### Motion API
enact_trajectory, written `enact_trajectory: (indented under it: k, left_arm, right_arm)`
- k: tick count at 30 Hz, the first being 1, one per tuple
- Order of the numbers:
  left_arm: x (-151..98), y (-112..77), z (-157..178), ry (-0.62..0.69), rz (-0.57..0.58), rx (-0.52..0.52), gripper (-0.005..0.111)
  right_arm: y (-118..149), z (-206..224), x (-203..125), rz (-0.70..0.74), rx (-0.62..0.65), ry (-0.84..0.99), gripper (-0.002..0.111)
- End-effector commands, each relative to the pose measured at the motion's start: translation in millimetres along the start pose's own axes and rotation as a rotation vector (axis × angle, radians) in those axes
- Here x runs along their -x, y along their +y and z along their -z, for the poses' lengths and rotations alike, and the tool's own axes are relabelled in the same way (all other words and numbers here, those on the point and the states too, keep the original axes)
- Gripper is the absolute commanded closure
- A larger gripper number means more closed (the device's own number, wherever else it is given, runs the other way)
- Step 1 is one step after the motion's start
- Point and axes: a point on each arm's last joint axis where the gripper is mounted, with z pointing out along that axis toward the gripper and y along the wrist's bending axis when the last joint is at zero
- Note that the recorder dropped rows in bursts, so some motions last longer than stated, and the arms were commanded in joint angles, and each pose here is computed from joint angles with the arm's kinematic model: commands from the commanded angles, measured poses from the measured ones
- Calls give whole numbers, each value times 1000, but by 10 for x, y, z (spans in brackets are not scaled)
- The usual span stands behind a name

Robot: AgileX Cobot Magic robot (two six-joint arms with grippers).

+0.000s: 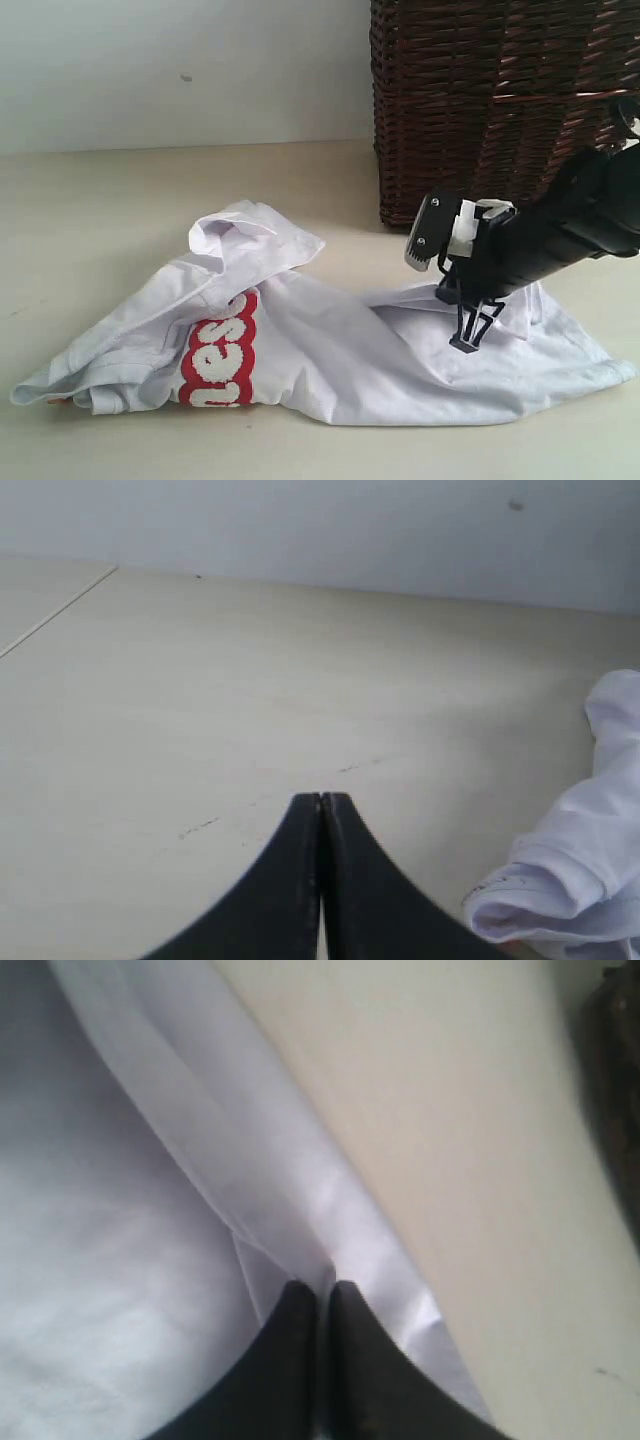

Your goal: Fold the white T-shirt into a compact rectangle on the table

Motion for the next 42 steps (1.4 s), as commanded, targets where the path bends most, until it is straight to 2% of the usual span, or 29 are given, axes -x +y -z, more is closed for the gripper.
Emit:
enact_trajectory:
  k: [1,4,6,10,13,16,18,22,25,29,31,34,38,42]
  left_arm:
    - [0,2,1,-11,4,3,107]
    - [0,2,1,-11,4,3,107]
    - [0,2,1,-11,4,3,107]
    - [0,2,1,-11,4,3,107]
    - [0,2,1,-11,4,3,107]
    - [0,2,1,-11,4,3,107]
    - [0,2,1,-11,4,3,107]
    - [0,2,1,-11,4,3,107]
    - [0,2,1,-11,4,3,107]
    - [0,2,1,-11,4,3,107]
    - [0,2,1,-11,4,3,107]
    - [0,2,1,-11,4,3,107]
    - [0,2,1,-11,4,3,107]
    - [0,2,1,-11,4,3,107]
  right_arm:
    - [-54,121,45,-6,-45,-27,108]
    - [-33,163,61,-3,-21,-34,108]
    - [37,182,61,17,56,-30,108]
    - [344,286,13,195,408,-8,108]
    - [520,451,8,246,634,-25,108]
    - [627,675,27,264,786,-43,108]
    - [661,841,62,276,826,-69,108]
    - [648,1222,213,320,699,-198,108]
    - [554,1482,377,301,448,-337,108]
    - [293,1617,498,95,100,-413,108]
    - [174,1570,491,-41,7,-394,108]
    - [62,1394,411,-141,-57,-297,108]
    - [22,1089,272,-134,-39,-136,107]
    - [-36,791,149,-150,-57,-21,96]
